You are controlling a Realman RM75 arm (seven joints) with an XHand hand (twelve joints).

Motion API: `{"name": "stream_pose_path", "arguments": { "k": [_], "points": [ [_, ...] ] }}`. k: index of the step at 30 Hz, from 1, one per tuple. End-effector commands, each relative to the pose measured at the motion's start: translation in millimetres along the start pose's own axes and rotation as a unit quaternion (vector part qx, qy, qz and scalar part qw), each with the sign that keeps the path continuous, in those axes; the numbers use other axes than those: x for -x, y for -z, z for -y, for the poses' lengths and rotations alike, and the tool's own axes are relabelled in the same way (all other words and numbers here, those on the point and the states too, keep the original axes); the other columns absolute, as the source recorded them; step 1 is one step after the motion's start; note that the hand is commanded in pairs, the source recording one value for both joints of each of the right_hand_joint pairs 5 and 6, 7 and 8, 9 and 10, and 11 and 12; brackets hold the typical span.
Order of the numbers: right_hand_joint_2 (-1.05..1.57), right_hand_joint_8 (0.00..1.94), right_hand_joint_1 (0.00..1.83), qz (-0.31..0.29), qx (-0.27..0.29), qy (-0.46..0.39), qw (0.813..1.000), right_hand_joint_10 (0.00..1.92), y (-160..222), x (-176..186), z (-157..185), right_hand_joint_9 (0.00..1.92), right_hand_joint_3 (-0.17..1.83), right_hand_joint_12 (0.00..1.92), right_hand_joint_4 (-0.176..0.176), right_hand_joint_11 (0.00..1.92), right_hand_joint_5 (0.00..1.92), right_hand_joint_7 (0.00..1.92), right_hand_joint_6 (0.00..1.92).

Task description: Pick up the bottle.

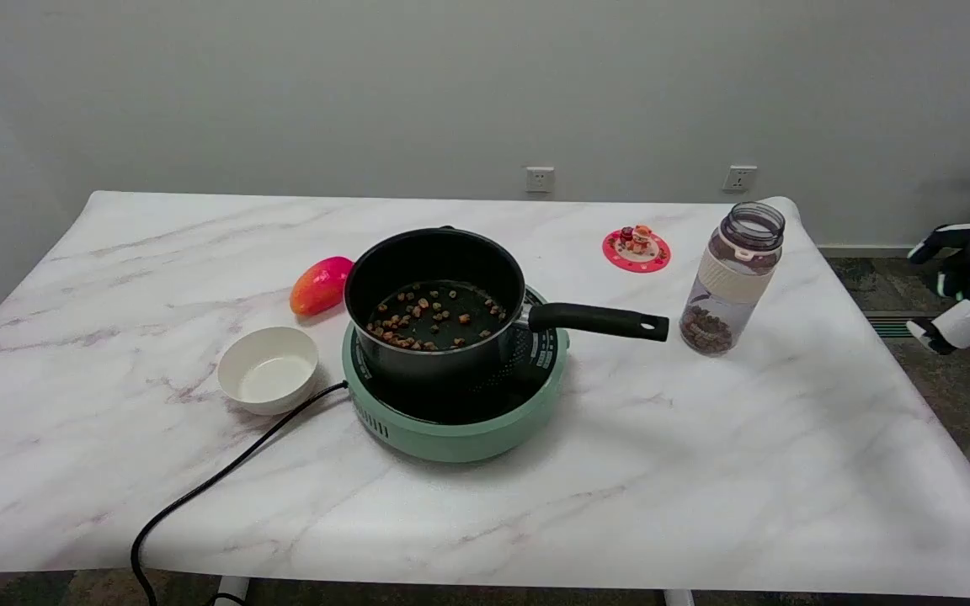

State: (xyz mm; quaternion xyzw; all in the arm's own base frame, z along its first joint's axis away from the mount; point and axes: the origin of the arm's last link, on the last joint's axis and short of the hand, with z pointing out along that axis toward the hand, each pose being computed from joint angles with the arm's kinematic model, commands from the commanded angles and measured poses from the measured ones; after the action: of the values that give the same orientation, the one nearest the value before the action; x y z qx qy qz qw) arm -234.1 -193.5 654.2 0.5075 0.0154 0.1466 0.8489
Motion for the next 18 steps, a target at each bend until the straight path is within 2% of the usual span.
{"name": "stream_pose_path", "arguments": {
  "k": [1, 10, 15, 17, 18],
  "points": [
    [-0.29, 1.33, 1.35, 0.078, -0.062, 0.058, 0.993, 1.36, -19.7, 12.2, 38.3, 1.36, 1.53, 0.9, 0.0, 0.9, 0.78, 1.33, 0.78],
    [-0.26, 1.33, 1.35, 0.081, -0.073, 0.081, 0.991, 1.37, -24.6, 2.4, 37.9, 1.37, 1.52, 0.89, 0.0, 0.89, 0.77, 1.33, 0.77],
    [-0.25, 1.31, 1.35, 0.072, -0.09, 0.077, 0.99, 1.37, -29.7, -0.7, 51.1, 1.37, 1.52, 0.89, 0.0, 0.89, 0.76, 1.31, 0.76],
    [-0.3, 1.25, 1.36, 0.072, -0.088, 0.045, 0.992, 1.33, -31.8, -2.2, 55.0, 1.33, 1.53, 0.88, 0.0, 0.88, 0.7, 1.25, 0.7],
    [-0.43, 1.16, 1.38, 0.074, -0.084, 0.026, 0.993, 1.26, -32.4, -2.5, 55.6, 1.26, 1.51, 0.86, 0.0, 0.86, 0.56, 1.16, 0.56]
  ]
}}
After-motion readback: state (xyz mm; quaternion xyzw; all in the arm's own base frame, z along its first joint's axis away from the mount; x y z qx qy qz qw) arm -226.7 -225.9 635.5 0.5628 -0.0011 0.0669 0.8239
